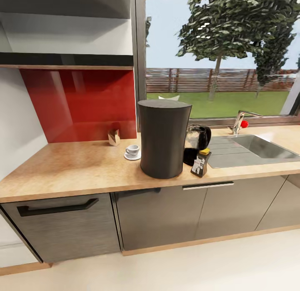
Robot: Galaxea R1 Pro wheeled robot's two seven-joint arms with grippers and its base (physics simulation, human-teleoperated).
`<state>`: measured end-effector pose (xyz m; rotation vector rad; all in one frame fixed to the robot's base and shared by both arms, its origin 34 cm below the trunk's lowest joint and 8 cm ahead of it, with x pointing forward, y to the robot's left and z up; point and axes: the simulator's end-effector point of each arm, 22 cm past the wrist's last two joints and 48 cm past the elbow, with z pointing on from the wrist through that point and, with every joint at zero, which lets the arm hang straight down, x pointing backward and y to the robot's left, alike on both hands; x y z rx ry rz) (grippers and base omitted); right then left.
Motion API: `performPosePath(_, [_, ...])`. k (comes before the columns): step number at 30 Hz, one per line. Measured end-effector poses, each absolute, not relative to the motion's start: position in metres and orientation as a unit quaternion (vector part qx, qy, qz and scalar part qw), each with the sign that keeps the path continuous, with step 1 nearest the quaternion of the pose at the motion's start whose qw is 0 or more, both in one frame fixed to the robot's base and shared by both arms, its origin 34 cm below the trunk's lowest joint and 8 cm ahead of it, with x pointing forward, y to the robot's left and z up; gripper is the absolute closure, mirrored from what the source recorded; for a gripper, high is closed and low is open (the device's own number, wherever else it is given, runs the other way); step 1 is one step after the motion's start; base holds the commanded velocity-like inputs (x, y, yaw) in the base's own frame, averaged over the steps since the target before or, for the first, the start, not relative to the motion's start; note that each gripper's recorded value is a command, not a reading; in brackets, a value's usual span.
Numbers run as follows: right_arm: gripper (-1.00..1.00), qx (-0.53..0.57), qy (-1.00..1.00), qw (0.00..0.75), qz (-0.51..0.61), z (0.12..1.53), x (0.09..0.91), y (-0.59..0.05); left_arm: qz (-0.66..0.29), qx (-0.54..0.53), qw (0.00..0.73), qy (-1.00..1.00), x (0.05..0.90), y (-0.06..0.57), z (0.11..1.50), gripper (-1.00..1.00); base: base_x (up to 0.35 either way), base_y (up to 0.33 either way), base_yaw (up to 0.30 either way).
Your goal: Set up a coffee station on the kitchen countertop: keep the coffee maker on the countertop, move the bottle of coffee from the kitchen shelf to the counter next to the coffee maker, place a paper coffee filter on top of the coffee maker, put the saucer next to the coffee maker with the coffee cup on the saucer, and place the electric kettle next to the coffee maker.
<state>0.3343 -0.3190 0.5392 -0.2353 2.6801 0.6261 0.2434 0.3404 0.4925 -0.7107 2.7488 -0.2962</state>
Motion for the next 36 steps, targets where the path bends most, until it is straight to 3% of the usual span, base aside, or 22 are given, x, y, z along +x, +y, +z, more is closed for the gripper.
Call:
performPosePath(9, [-1.00,-0.084,0.953,0.190,0.220,0.539,0.335,-0.319,-0.103,-0.247,0.143,0.953,0.243,0.340,0.492,-1.00,0.222,-0.226,0.022])
performPosePath(20, [-1.00,-0.084,0.954,0.192,0.217,0.538,0.336,-0.320,-0.103,-0.247,0.143,0.953,0.243,0.338,0.492,-1.00,0.102,-0.173,0.221])
performPosePath(25, [-1.00,-0.075,0.966,0.195,0.155,0.528,0.341,-0.343,-0.103,-0.247,0.142,0.953,0.243,0.338,0.492,-1.00,0.006,-0.013,0.063])
performPosePath(26, [-1.00,-0.051,0.977,0.195,0.065,0.515,0.343,-0.373,-0.103,-0.246,0.142,0.953,0.243,0.338,0.492,-1.00,0.001,-0.002,0.010])
performPosePath(28, [-1.00,-0.039,0.983,0.178,0.037,0.508,0.326,-0.383,-0.106,-0.245,0.141,0.953,0.243,0.333,0.491,-1.00,0.001,-0.001,0.005])
performPosePath(36, [-1.00,-0.018,0.991,0.130,0.031,0.489,0.280,-0.359,-0.123,-0.246,0.139,0.951,0.245,0.307,0.489,-1.00,0.000,0.000,0.001])
